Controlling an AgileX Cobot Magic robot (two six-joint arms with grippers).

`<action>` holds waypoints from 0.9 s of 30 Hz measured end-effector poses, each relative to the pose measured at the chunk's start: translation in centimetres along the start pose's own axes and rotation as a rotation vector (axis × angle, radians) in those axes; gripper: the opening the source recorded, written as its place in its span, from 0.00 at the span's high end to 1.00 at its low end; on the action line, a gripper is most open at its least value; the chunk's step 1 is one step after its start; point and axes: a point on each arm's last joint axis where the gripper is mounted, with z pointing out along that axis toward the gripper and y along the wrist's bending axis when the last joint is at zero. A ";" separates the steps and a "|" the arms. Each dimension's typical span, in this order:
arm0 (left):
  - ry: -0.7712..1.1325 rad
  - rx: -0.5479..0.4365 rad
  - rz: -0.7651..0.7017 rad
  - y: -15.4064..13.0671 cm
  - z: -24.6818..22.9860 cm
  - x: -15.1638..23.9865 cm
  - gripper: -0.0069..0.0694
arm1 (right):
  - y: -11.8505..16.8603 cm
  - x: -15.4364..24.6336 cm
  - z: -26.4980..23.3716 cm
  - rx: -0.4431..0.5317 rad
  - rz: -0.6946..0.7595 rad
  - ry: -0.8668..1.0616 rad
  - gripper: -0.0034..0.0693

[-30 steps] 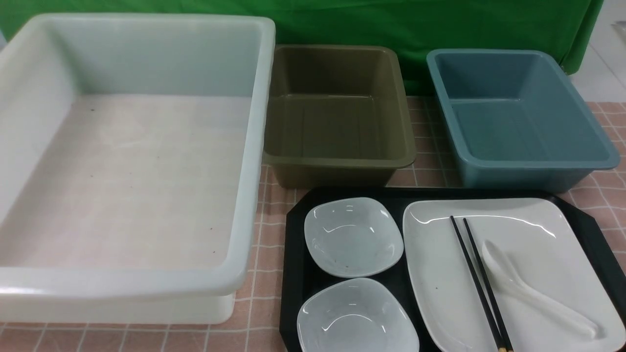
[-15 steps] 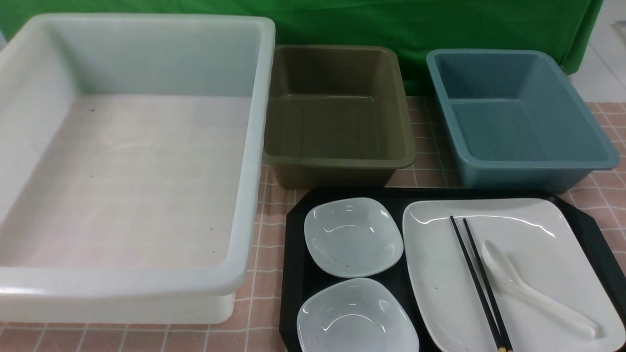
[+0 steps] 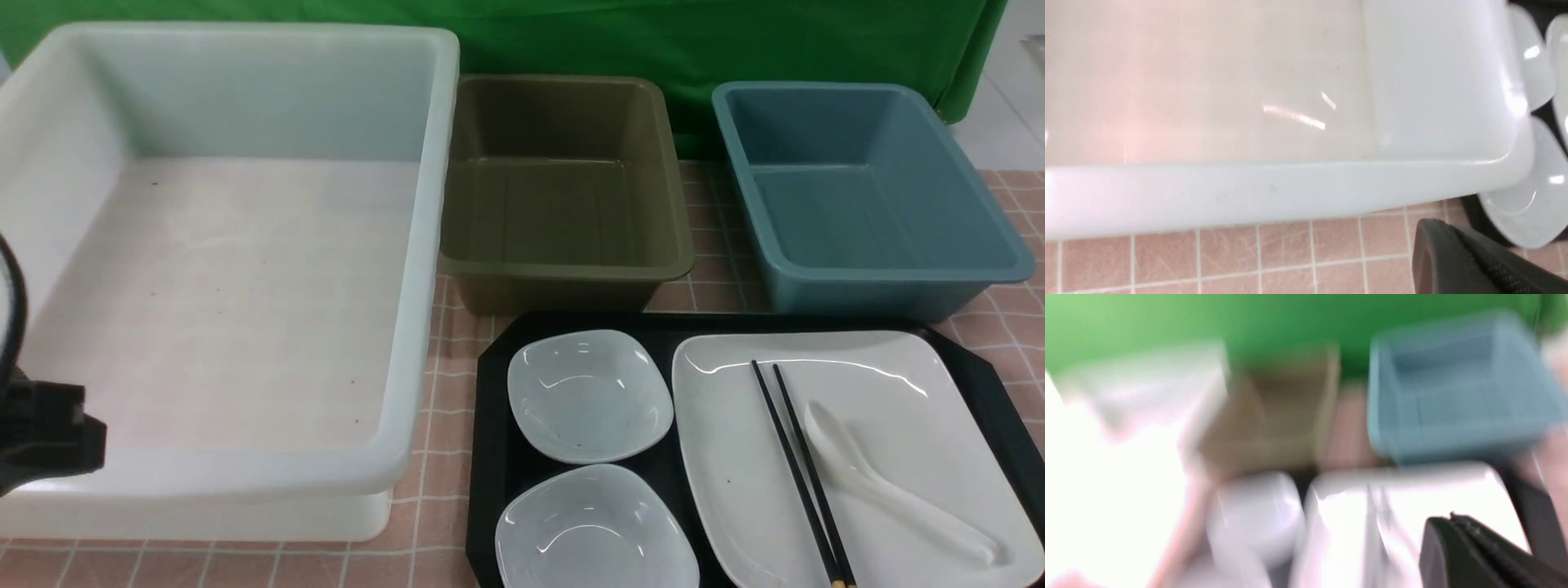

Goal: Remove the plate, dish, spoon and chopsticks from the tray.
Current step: Use the right arm to grab a pair of chopsticks from the plate

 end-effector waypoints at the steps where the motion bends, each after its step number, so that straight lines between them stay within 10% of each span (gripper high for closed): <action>1: 0.008 -0.001 0.008 0.1 0.2 -0.1 0.88 | 0.4 -0.7 0.7 0.021 -0.067 0.171 0.91; 17: 0.088 0.117 0.073 -1.6 2.6 -3.7 0.93 | 0.7 -2.4 19.1 0.008 -0.184 0.997 0.89; 27: 0.195 0.112 0.414 -10.5 4.6 -4.8 0.93 | 1.0 2.3 26.3 -0.030 -0.122 1.191 0.34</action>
